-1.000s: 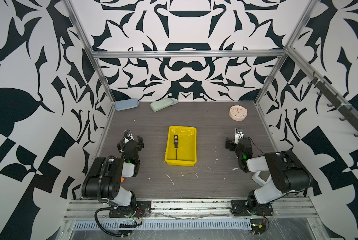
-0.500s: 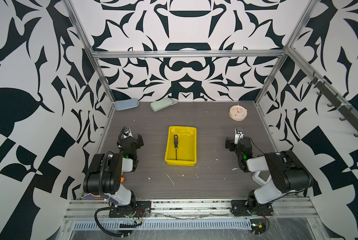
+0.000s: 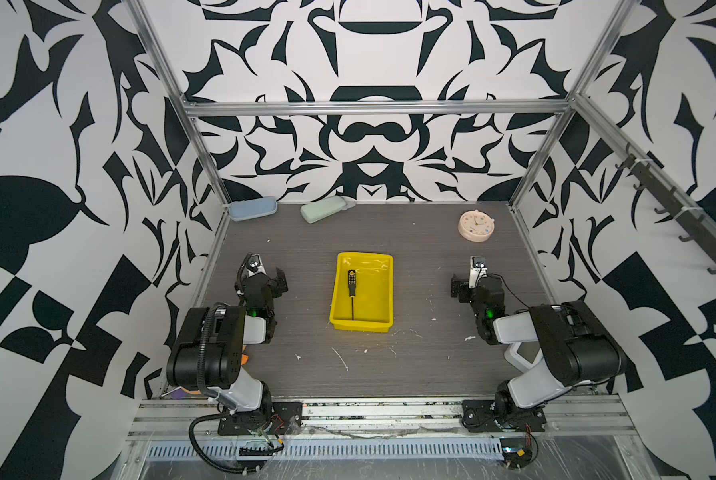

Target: Put the screwdriver in the bin

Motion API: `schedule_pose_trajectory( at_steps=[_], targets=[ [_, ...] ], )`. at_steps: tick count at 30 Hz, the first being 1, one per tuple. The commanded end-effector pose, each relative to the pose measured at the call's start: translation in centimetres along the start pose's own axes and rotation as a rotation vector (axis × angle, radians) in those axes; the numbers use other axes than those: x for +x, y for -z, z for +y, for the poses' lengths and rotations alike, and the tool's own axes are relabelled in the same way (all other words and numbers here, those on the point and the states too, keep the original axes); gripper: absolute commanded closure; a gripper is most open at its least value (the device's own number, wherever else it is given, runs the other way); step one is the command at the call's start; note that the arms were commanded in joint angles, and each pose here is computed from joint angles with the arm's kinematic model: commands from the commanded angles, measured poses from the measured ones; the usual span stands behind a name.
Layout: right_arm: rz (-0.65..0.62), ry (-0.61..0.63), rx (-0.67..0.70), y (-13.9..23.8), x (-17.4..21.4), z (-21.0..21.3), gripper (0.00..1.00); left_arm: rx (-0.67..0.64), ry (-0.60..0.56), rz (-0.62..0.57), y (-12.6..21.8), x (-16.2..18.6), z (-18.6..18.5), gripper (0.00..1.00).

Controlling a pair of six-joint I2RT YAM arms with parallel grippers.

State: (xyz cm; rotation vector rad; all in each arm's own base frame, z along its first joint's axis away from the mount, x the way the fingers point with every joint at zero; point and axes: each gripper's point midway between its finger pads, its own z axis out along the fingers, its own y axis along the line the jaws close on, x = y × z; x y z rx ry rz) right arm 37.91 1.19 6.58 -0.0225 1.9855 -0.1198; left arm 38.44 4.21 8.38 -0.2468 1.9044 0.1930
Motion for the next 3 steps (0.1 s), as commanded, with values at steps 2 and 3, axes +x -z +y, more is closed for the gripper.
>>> schedule_pose_trajectory(
  at_steps=[2,3],
  targets=[
    [-0.036,-0.026,-0.030,-0.24,-1.55,0.13,0.00,0.006,0.019,-0.025,-0.05,-0.95,-0.10,0.01],
    [-0.039,-0.024,-0.025,-0.13,-1.49,0.00,0.00,0.004,0.019,-0.025,-0.06,-0.96,-0.06,0.01]
  ],
)
